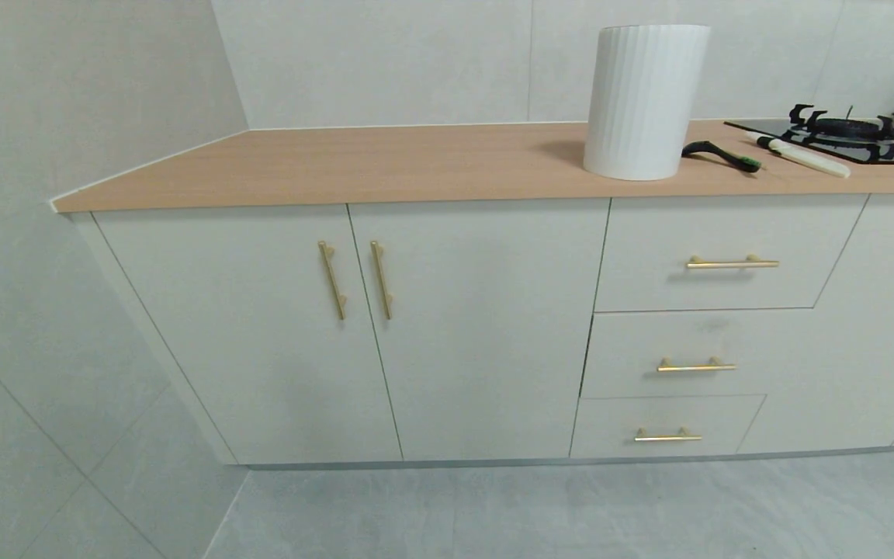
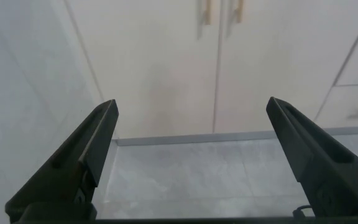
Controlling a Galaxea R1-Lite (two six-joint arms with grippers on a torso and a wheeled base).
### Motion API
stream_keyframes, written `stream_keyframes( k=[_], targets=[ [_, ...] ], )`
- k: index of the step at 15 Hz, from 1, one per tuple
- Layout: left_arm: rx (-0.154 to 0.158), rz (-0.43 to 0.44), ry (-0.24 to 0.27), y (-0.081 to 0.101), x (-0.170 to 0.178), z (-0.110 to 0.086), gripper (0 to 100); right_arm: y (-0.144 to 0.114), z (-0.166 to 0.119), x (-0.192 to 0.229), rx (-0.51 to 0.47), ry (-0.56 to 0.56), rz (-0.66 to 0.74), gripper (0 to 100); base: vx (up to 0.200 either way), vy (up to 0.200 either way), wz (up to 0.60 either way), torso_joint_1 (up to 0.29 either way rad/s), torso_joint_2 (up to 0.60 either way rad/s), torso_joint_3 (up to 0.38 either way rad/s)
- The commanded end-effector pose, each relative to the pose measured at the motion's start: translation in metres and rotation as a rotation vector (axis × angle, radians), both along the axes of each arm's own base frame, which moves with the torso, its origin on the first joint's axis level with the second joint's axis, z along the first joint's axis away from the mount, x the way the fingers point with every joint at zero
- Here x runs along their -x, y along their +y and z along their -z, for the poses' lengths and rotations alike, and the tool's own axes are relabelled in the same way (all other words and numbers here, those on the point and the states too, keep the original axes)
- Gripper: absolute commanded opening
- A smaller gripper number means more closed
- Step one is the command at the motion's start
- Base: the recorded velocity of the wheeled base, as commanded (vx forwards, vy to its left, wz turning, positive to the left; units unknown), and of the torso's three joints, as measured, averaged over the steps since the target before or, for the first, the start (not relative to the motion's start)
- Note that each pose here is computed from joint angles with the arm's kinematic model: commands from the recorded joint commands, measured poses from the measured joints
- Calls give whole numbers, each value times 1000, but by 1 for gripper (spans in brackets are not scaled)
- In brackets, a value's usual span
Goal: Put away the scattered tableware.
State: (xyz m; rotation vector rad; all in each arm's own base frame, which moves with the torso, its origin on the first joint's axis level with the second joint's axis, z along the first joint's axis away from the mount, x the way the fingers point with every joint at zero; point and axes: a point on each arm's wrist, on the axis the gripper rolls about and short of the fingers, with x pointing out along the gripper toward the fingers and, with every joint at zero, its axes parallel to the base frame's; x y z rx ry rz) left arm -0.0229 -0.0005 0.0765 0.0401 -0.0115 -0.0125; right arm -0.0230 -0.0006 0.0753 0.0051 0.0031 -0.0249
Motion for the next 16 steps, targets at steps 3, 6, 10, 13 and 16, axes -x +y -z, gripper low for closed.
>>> stream_keyframes(
  k=[3,6,10,13,16],
  targets=[
    [0,0,1,0,0,0,100,0,0,0,1,3,0,100,0,-200,0,5,-1,1],
    [0,0,1,0,0,0,100,0,0,0,1,3,0,100,0,-133,0,2,2,3],
    [2,0,1,0,0,0,100,0,0,0,1,3,0,100,0,0,0,0,0,0],
    [0,0,1,0,0,0,100,0,0,0,1,3,0,100,133,0,0,0,-2,0],
    [0,0,1,0,0,0,100,0,0,0,2,3,0,100,200,0,0,4,2,2]
  ],
)
